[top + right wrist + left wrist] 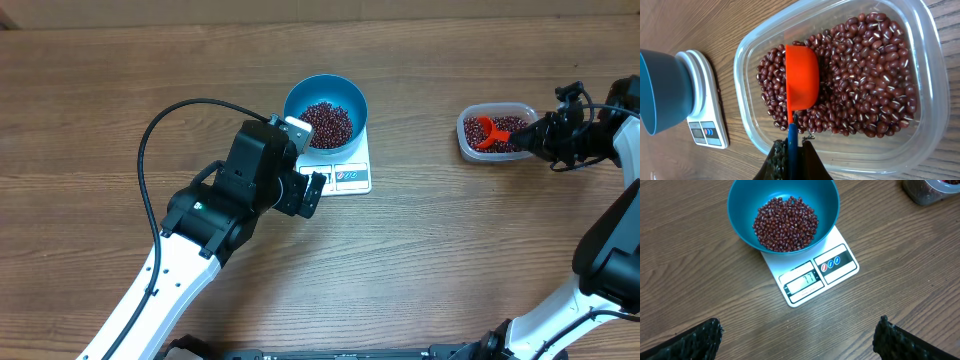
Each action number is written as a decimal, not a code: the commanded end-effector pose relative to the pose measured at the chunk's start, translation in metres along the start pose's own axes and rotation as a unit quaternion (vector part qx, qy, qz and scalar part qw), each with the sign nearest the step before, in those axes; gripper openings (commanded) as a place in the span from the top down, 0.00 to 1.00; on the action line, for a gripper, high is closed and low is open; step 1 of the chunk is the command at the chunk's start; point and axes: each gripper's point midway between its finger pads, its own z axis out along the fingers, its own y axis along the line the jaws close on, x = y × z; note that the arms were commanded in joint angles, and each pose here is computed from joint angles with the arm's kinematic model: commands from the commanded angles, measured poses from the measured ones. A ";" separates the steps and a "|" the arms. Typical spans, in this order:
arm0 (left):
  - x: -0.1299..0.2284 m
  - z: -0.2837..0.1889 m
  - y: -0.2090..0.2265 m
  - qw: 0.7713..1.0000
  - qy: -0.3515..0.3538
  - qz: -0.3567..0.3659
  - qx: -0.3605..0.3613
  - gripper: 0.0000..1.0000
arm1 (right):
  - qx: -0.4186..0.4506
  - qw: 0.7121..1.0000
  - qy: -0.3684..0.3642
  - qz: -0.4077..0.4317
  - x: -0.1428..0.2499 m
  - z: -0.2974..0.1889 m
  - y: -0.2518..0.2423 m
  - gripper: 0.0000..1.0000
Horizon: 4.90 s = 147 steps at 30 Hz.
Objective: Scoop item into bowl and weigh 150g on scale
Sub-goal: 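Drag the red scoop through the beans with the right gripper to fill it, then lift the filled scoop with the right gripper over the blue bowl, then tip the scoop with the right gripper to pour beans into the bowl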
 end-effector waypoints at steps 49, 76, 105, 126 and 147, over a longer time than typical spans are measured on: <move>0.004 0.003 -0.001 1.000 0.006 0.001 0.005 0.01 | -0.224 0.972 -0.055 0.052 0.000 -0.042 0.027 0.96; 0.004 0.003 -0.001 1.000 0.006 0.001 0.005 0.00 | -0.308 0.947 0.001 -0.091 0.014 -0.026 0.168 0.96; 0.004 0.003 -0.001 1.000 0.006 0.001 0.005 0.00 | -0.242 0.909 -0.017 -0.338 0.016 0.059 0.266 0.96; 0.004 0.003 -0.001 1.000 0.006 0.001 0.005 0.01 | -0.226 0.782 -0.063 -0.577 0.035 0.076 0.296 0.96; 0.004 0.003 -0.001 1.000 0.006 0.001 0.005 0.00 | -0.129 0.579 -0.107 -0.798 0.022 0.084 0.279 0.96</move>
